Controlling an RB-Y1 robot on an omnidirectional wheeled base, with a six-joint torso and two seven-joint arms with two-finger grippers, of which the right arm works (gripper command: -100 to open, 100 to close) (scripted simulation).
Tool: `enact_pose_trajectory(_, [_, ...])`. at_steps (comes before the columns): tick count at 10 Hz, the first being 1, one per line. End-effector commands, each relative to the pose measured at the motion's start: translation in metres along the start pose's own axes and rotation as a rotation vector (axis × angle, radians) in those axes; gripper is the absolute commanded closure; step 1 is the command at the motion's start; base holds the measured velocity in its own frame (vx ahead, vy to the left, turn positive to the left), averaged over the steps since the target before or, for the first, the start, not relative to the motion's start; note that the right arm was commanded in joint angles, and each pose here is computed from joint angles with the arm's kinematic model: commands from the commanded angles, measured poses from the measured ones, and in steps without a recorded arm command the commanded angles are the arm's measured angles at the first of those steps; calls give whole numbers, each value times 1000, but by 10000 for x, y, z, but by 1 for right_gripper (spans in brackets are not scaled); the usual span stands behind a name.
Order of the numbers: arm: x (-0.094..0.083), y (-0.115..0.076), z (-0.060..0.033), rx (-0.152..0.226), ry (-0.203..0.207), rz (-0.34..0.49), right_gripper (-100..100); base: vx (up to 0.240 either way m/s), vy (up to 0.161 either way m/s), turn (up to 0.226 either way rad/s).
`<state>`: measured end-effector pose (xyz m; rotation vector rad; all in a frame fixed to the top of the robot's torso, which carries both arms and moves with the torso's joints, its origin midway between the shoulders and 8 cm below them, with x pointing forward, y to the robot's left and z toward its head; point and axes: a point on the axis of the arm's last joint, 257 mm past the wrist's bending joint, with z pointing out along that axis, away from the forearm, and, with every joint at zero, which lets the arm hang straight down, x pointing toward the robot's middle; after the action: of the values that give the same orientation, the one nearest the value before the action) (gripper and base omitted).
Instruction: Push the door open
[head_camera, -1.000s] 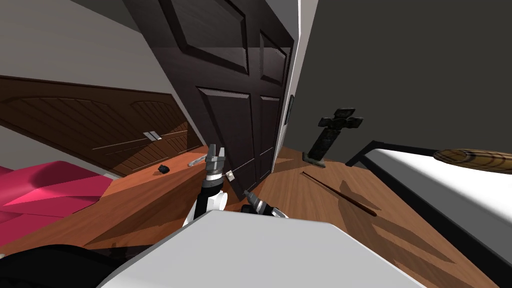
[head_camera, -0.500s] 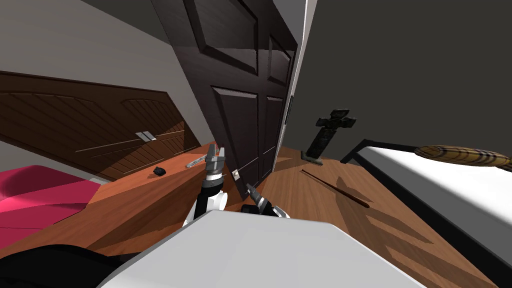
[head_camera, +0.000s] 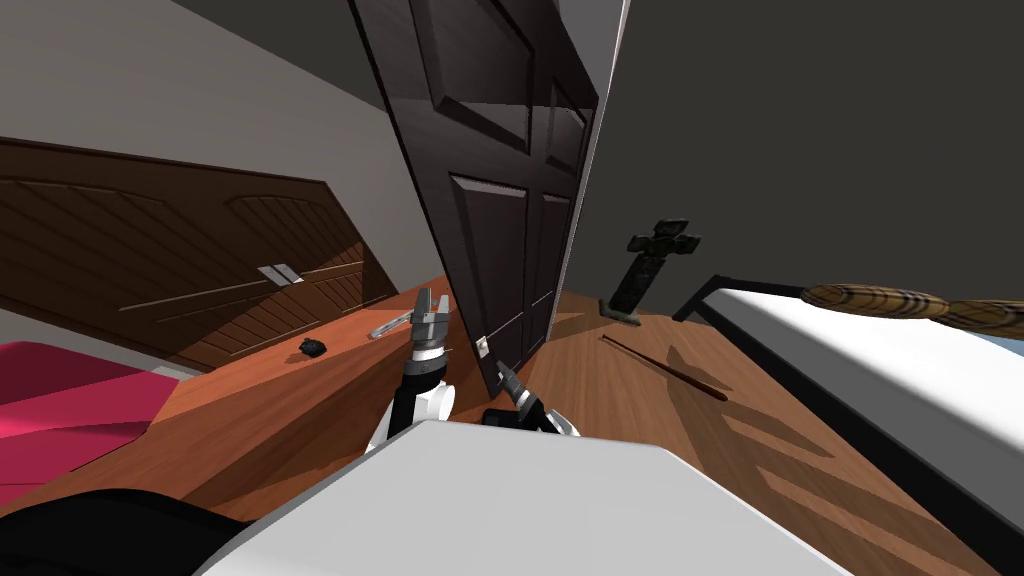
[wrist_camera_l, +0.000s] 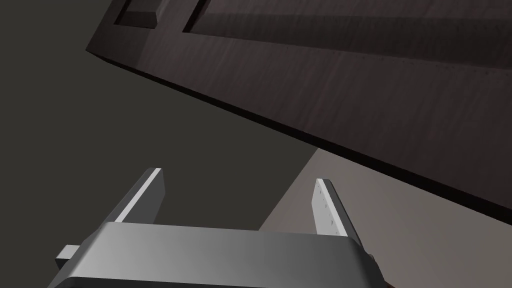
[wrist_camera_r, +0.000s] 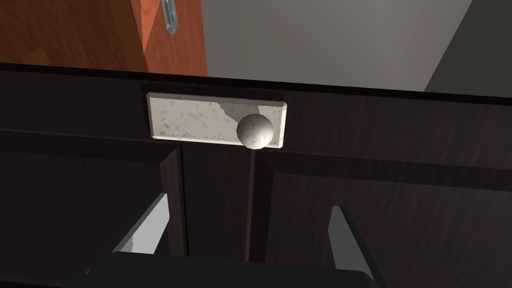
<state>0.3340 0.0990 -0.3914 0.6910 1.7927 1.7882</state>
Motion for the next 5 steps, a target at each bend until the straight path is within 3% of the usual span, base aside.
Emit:
enact_pose_trajectory(1, [-59,-38,-31,9,-5,-10,-100,65,81,38])
enact_pose_trajectory(5, [-118,-58,-26,16,-15,-17,-100,151,141,22])
